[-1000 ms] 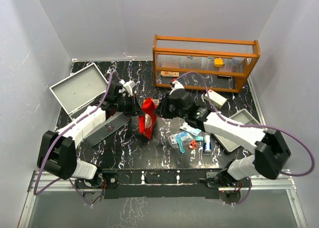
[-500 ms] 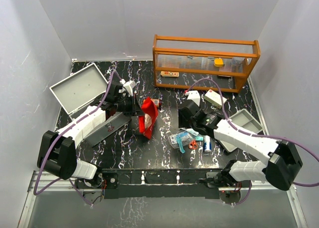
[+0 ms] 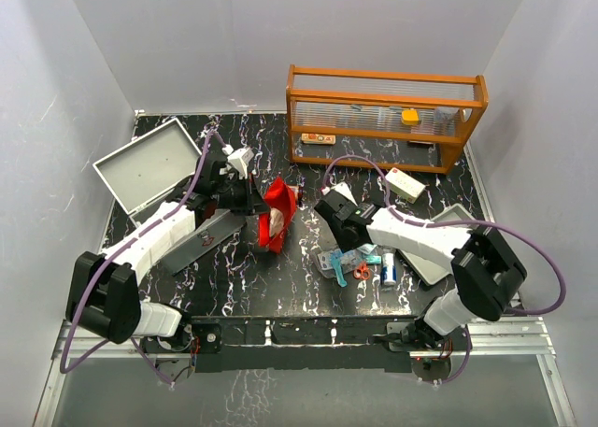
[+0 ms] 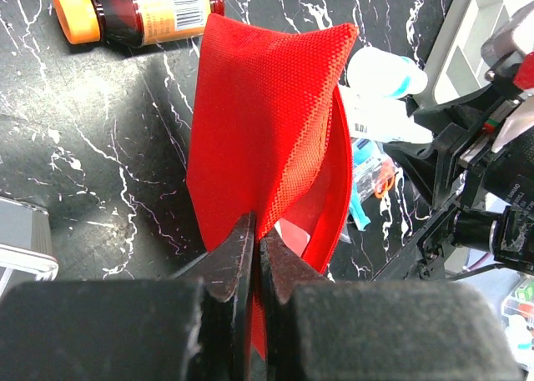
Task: Organize the medicine kit
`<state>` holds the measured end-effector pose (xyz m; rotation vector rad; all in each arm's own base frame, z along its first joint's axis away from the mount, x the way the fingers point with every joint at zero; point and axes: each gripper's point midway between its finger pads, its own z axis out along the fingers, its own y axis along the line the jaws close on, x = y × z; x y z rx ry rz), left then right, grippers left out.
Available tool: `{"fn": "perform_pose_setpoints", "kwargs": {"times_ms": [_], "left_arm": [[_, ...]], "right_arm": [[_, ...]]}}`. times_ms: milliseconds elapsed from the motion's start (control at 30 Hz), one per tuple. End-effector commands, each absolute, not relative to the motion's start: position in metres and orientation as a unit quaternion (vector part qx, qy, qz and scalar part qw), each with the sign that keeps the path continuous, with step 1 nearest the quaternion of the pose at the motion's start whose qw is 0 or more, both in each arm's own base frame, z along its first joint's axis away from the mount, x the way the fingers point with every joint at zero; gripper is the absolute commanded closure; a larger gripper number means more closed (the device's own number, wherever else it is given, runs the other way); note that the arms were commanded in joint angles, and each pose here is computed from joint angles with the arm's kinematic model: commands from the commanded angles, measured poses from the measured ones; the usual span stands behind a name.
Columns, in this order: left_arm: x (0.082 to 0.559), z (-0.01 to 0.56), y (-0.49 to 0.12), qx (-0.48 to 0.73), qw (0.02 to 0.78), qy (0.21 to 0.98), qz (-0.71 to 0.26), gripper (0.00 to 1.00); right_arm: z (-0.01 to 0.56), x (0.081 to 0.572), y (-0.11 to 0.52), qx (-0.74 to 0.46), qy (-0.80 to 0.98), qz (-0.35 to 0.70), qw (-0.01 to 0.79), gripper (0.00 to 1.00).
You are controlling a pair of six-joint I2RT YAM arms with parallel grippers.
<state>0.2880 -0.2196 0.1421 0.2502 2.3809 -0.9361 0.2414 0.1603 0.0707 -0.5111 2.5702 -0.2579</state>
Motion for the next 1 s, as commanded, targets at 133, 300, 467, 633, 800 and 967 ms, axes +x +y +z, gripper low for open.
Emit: {"fn": "perform_pose_setpoints", "kwargs": {"times_ms": [133,300,467,633,800,967], "left_arm": [[0.285,0.142,-0.216,0.108,0.306,0.882,-0.343,1.0],[0.287,0.141,-0.216,0.111,0.304,0.883,-0.341,1.0],[0.289,0.141,-0.218,0.11,0.303,0.882,-0.344,1.0],[0.289,0.14,-0.219,0.112,0.301,0.882,-0.345,1.0],[0.289,0.14,-0.219,0.111,0.301,0.882,-0.345,1.0],[0.289,0.139,-0.218,0.111,0.302,0.882,-0.344,1.0]], "right_arm": [[0.071,0.243,0.179,-0.25,0.936,-0.065,0.238,0.57],[0.062,0.245,0.171,-0.252,0.935,-0.093,0.231,0.53],[0.057,0.254,0.163,-0.251,0.93,-0.132,0.234,0.56],[0.052,0.253,0.167,-0.265,0.929,-0.127,0.223,0.69],[0.055,0.256,0.173,-0.262,0.93,-0.115,0.231,0.82],[0.062,0.259,0.179,-0.255,0.931,-0.102,0.242,1.0]]}}
